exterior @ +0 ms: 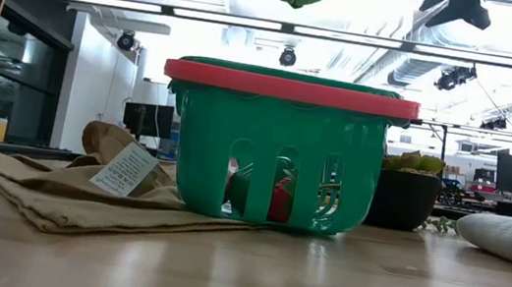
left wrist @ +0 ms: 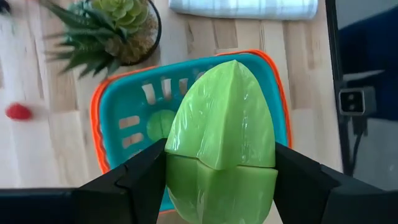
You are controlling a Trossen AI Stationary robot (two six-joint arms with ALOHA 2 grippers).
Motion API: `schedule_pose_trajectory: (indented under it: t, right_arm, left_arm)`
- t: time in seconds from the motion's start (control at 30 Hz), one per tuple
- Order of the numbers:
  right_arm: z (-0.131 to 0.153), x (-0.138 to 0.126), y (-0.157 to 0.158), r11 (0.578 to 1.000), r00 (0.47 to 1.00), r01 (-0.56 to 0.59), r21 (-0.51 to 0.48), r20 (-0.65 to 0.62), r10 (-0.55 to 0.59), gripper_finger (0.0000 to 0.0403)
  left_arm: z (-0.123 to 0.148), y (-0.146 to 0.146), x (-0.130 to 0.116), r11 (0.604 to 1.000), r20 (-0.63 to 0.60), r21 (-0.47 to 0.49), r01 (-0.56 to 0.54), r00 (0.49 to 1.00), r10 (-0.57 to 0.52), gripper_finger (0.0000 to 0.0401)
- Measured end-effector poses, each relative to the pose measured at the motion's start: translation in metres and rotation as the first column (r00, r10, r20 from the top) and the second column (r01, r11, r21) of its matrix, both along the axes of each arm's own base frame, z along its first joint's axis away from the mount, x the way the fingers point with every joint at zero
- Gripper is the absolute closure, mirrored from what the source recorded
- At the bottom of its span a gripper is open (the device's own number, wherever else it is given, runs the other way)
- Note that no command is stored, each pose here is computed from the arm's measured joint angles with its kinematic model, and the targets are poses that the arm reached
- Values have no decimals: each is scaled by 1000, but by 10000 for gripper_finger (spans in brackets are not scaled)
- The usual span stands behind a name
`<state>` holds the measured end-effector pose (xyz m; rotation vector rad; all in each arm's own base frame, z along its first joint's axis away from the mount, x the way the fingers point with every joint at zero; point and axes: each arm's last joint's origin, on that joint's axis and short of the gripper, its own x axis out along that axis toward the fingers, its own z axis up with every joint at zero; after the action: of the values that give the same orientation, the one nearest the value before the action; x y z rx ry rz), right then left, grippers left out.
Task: Pick and placing Produce into tupperware
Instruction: Put the green starfruit into the green basket
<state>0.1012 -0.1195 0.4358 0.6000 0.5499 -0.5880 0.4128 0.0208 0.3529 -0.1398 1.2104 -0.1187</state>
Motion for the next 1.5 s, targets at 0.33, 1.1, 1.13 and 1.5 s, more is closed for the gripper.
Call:
schedule_pose_trajectory:
  t: [0.33,1.1,1.13,1.5]
  right_arm:
    - [-1,-1,1,998,998,-44,-35,-34,43,236]
    - [1,13,13,923,940,-342,-178,-66,335,236]
    - [1,13,14,919,937,-349,-181,-68,343,236]
    - [1,18,18,897,918,-396,-195,-74,389,236]
  left_arm:
    - [-2,-23,1,951,-46,9,-309,950,309,167]
    - [-80,-69,40,463,-199,44,-885,446,872,167]
    - [-85,-69,44,447,-198,38,-894,431,880,167]
    - [-133,-70,54,373,-245,172,-912,328,912,167]
